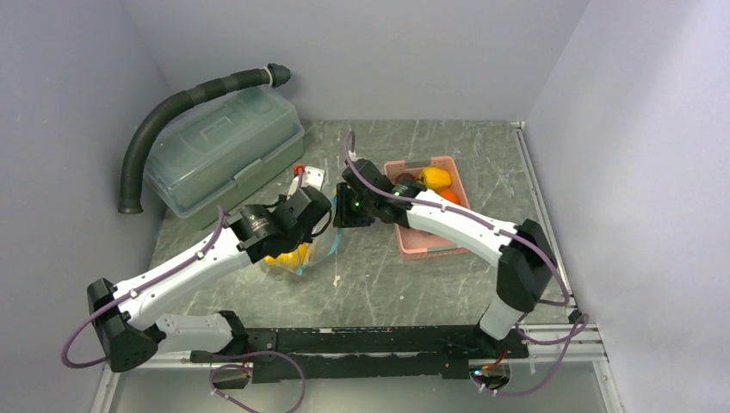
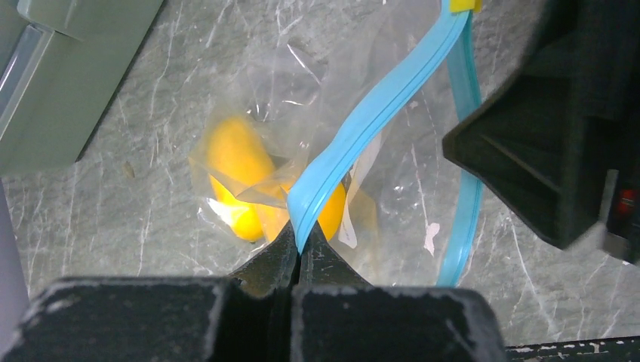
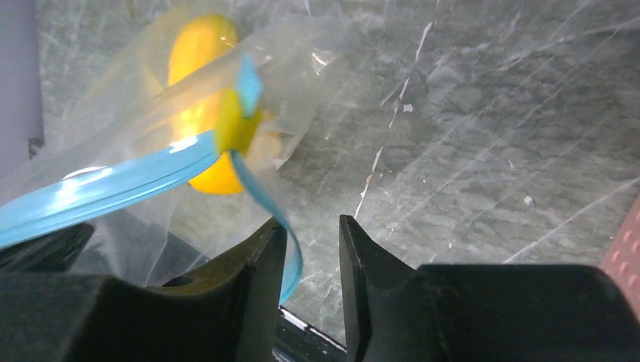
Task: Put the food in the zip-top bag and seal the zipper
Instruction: Adjust the zipper food storage bag at the center of the board, then pick up the fake fruit from the bin, then place the fake fruit in the zipper food storage bag.
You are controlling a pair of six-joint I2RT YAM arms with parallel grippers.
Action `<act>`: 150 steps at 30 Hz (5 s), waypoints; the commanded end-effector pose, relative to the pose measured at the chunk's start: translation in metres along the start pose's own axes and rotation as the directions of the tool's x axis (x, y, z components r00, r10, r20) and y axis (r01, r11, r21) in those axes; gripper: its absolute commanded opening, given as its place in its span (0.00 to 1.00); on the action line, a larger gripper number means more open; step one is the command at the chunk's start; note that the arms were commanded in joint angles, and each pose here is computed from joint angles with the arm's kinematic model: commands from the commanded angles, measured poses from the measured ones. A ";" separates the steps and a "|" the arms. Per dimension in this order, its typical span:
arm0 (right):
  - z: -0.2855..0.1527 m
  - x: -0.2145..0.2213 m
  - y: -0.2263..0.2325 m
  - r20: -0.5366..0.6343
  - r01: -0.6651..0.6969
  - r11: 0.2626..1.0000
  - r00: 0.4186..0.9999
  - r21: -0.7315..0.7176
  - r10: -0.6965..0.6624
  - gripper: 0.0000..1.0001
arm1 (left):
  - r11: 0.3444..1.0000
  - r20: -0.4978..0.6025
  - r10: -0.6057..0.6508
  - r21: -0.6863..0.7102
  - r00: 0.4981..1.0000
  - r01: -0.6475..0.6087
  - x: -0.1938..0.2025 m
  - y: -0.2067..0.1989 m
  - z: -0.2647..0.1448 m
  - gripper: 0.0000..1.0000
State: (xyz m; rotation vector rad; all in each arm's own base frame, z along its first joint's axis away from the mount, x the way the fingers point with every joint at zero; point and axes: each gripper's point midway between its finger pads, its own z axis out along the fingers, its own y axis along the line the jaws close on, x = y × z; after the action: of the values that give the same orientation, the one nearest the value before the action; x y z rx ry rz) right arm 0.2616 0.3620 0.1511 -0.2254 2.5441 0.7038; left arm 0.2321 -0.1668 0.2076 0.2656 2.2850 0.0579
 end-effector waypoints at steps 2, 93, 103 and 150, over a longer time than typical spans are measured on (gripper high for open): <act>-0.048 -0.029 0.006 0.145 0.014 1.000 0.989 -0.021 -0.011 0.43 | 0.999 0.065 -0.034 0.023 0.997 0.033 -0.026 -0.005 -0.008 0.00; -0.043 -0.077 -0.324 0.149 -0.149 0.645 0.987 0.749 0.055 0.46 | 0.992 0.012 0.047 0.119 0.999 -0.048 -0.015 -0.004 0.011 0.00; -0.074 -0.091 -0.301 0.226 -0.193 0.684 0.973 0.703 0.042 0.34 | 0.991 0.010 0.047 0.122 0.999 -0.048 -0.015 -0.004 0.011 0.00; -0.110 -0.050 0.061 0.297 0.189 0.915 0.952 -0.358 -0.080 0.31 | 0.991 0.021 0.017 0.132 1.000 -0.020 -0.019 0.000 0.009 0.00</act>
State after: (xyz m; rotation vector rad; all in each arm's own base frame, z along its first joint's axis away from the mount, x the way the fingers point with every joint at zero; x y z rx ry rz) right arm 0.2405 0.3373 0.2566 -0.4092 2.1815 0.9997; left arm 0.2493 -0.1708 0.2028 0.3636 2.3162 -0.0479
